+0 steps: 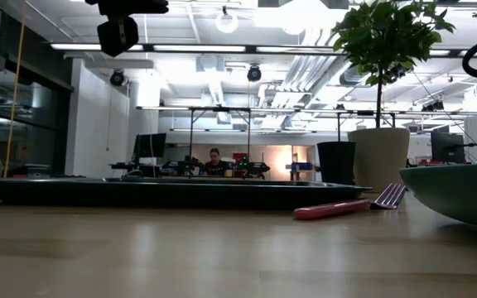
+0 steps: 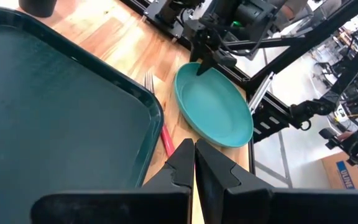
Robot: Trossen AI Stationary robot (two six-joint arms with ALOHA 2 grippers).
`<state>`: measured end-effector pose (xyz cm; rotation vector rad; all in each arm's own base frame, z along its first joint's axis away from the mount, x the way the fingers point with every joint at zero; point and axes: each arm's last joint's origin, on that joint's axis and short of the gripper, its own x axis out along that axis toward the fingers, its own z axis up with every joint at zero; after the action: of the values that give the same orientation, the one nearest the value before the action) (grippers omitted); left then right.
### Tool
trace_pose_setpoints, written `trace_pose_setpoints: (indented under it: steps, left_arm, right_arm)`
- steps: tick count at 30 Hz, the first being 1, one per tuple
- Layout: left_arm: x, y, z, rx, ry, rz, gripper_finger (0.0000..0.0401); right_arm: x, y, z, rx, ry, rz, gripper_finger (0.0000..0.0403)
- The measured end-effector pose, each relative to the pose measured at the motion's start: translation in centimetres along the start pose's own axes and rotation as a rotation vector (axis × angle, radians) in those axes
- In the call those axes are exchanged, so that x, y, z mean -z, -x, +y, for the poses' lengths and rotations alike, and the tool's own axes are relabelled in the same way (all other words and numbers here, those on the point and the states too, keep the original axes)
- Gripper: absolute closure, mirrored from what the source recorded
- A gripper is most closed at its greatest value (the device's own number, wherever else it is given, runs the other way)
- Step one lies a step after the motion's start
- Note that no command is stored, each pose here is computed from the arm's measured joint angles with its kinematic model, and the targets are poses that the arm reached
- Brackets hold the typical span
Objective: Pick and place plate/cup/fork/spoon on tray
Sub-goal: Put the green plate on the black serving tray
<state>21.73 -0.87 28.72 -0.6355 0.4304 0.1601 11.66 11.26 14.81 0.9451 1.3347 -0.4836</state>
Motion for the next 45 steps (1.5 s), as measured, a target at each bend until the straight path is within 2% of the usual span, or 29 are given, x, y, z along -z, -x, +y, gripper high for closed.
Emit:
trace_pose_setpoints:
  steps: [4,7,9,11,15,21,24,28,33,39,45]
  left_arm:
    - [0.0,0.0,0.0,-0.002,0.000,-0.007,0.0401]
    - [-0.1,0.0,0.0,-0.003,0.000,-0.008,0.0401]
    - [-0.1,0.0,0.0,-0.004,0.001,-0.010,0.0401]
    - [-0.1,0.0,0.0,-0.001,0.001,-0.017,0.0401]
    - [-0.7,0.2,-0.3,0.048,-0.001,-0.055,0.0401]
    - [-2.2,1.1,-0.5,0.161,-0.036,-0.112,0.0401]
    - [-3.2,1.8,-0.7,0.190,-0.075,-0.140,0.0401]
    - [-4.5,2.8,-1.0,0.212,-0.141,-0.186,0.0401]
    - [-6.1,3.8,-1.6,0.240,-0.222,-0.239,0.0401]
    - [-7.4,4.8,-1.9,0.209,-0.327,-0.283,0.0395]
    - [-7.9,5.1,-1.4,0.154,-0.380,-0.277,0.0382]
  right_arm:
    - [0.0,-0.1,0.0,0.005,0.002,0.001,0.0246]
    - [0.0,-0.1,0.0,0.008,0.004,0.003,0.0306]
    - [0.0,-0.1,0.0,0.007,0.004,0.005,0.0361]
    - [0.1,0.0,0.0,-0.003,0.014,0.019,0.0390]
    - [0.3,0.9,0.3,-0.041,0.068,0.095,0.0392]
    - [0.5,5.0,1.9,-0.283,0.155,0.103,0.0399]
    - [0.4,7.4,2.9,-0.407,0.137,0.027,0.0400]
    - [-0.2,9.5,4.1,-0.485,0.081,-0.131,0.0401]
    - [-1.6,10.3,6.4,-0.472,0.024,-0.276,0.0402]
    - [-4.1,10.1,9.6,-0.357,-0.053,-0.427,0.0402]
    - [-7.0,9.2,11.7,-0.289,-0.245,-0.604,0.0402]
